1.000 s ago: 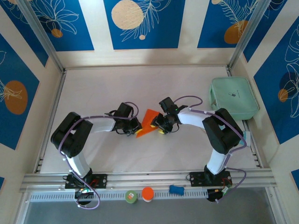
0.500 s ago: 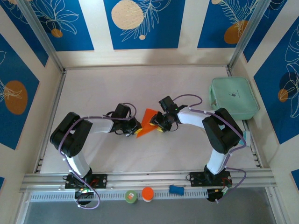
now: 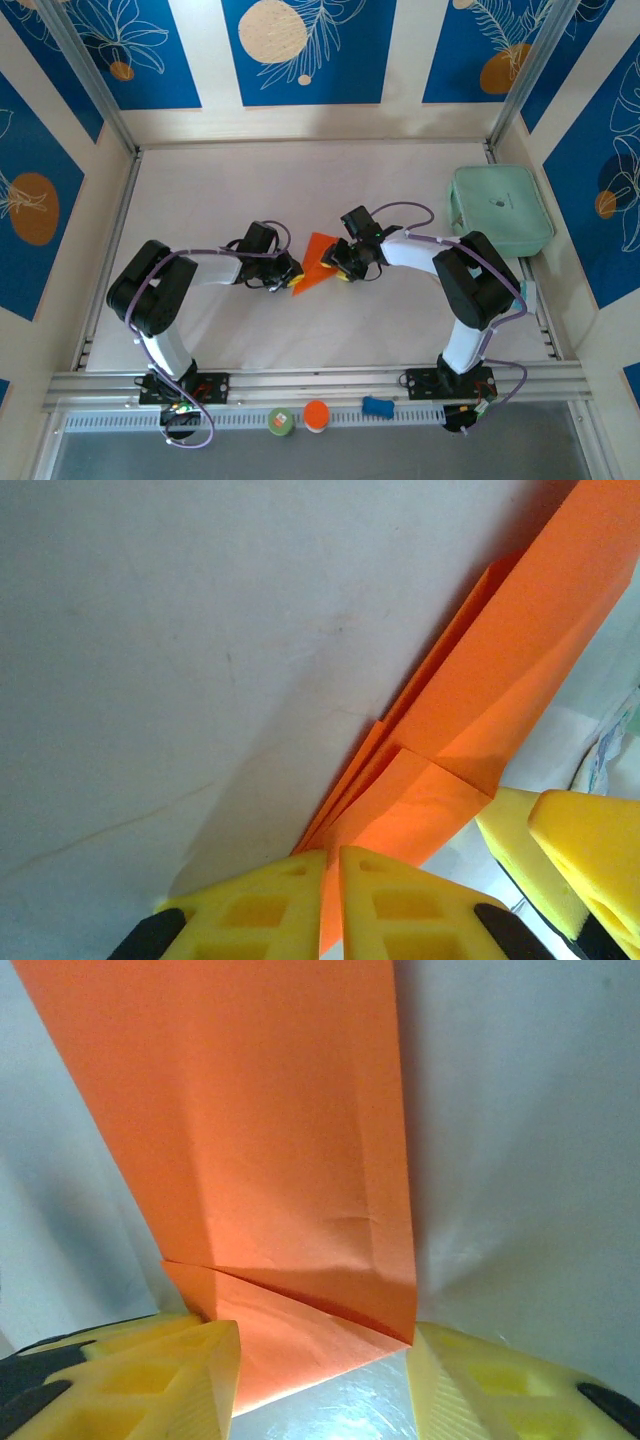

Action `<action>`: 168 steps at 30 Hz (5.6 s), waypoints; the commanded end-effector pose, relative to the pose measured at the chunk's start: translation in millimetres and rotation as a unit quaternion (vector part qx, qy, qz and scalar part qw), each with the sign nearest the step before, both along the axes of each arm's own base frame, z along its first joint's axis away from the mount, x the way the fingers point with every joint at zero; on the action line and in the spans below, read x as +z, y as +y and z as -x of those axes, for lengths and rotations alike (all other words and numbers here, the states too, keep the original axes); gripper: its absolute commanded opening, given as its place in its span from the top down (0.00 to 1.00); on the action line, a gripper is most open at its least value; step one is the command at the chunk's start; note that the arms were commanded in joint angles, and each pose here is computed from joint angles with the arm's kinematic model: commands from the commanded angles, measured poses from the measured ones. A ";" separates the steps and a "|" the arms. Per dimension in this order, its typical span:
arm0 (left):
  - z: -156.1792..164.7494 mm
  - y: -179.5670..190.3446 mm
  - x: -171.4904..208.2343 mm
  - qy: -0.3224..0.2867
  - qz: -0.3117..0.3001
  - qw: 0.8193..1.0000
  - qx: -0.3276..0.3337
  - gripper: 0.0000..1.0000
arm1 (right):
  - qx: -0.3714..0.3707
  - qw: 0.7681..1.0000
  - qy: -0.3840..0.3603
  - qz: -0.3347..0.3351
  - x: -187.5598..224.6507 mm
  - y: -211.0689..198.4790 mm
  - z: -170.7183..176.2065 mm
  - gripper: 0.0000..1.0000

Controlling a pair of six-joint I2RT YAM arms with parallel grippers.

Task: Fold a paper plane with a square sheet of paper (pick it up from the middle)
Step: Fold the wing for the fifth time at the center of the table.

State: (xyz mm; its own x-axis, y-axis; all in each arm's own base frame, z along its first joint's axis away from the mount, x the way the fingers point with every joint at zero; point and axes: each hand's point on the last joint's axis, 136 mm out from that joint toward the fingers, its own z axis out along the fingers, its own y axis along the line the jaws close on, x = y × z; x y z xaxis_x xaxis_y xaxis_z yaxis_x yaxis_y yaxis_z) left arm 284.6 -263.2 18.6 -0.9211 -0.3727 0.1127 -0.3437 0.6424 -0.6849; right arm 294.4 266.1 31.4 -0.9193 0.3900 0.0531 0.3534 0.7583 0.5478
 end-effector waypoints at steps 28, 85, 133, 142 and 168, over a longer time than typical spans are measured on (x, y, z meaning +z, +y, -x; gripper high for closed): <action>9.0 28.6 -15.7 0.036 -0.045 0.998 0.015 0.81 | 0.018 0.997 -0.038 -0.071 10.8 12.0 -1.9 0.87; 5.9 -79.5 38.7 -0.588 -0.271 0.636 -0.420 0.61 | -0.090 0.995 0.009 -0.043 51.7 -29.7 1.6 1.00; 16.4 -68.6 3.7 -0.553 -0.260 0.674 -0.415 0.91 | -0.103 0.992 0.079 -0.004 24.9 -37.7 8.2 0.39; 17.6 -66.6 1.4 -0.553 -0.266 0.665 -0.426 0.88 | -0.101 0.989 0.104 -0.010 13.9 -32.3 10.1 0.56; 27.0 -68.1 6.2 -0.502 -0.252 0.695 -0.449 0.87 | -0.100 0.991 0.090 -0.016 20.6 -31.5 9.1 0.95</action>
State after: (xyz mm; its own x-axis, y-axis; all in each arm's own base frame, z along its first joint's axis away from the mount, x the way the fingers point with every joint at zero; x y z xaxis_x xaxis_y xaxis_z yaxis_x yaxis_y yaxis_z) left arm 257.6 -330.1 30.7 -0.3163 0.6332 -0.7064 0.8413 0.5314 0.0996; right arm 286.7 230.3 41.5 -0.7949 0.5673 0.2152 0.5944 0.6568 0.4640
